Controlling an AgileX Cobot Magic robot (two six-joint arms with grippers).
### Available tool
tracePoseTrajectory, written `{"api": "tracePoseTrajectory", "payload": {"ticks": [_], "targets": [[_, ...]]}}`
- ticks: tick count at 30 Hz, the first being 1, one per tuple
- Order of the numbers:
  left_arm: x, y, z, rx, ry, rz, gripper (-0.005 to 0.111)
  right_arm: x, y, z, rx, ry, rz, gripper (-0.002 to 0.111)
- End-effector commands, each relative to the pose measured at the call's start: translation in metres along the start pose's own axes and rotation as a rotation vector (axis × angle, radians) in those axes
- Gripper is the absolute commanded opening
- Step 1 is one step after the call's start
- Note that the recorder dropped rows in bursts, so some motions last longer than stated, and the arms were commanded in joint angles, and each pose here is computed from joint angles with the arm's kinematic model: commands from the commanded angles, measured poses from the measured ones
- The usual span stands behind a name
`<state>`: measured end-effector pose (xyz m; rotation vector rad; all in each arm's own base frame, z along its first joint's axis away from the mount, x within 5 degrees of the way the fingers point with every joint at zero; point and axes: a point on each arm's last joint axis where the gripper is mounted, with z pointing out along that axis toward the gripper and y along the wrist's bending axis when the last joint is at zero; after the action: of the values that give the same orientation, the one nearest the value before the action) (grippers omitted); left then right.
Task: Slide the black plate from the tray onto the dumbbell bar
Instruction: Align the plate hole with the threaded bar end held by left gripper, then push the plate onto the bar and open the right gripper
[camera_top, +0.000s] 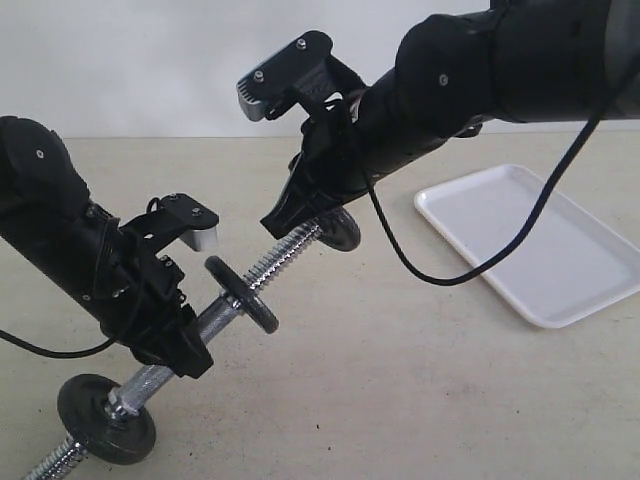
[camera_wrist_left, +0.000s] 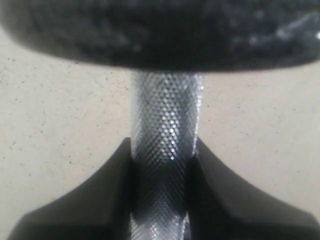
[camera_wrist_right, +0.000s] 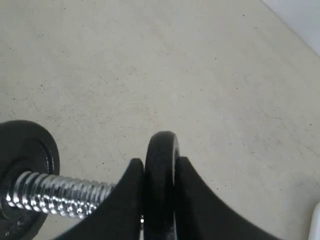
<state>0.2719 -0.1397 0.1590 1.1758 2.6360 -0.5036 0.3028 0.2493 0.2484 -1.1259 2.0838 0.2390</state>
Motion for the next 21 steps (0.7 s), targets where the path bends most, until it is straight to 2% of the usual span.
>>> {"api": "tracePoseTrajectory", "payload": {"ticks": [1,18,21], "targets": [[-0.0189,-0.0037,-0.0189,-0.012,-0.145,-0.052,0.004,-0.0177,0.0085,-0.0132,-0.007,-0.097,0.027,0.000],[-0.0192,-0.0032,-0.0190,-0.017,-0.148,-0.052,0.004,-0.0238,0.0099,-0.0218,-0.044,-0.051,0.068,0.000],[-0.0224,-0.0023,-0.0195,-0.024,-0.184,-0.084,0.004,-0.0229,0.0143,-0.0217,-0.062,-0.031,0.076,0.000]]}}
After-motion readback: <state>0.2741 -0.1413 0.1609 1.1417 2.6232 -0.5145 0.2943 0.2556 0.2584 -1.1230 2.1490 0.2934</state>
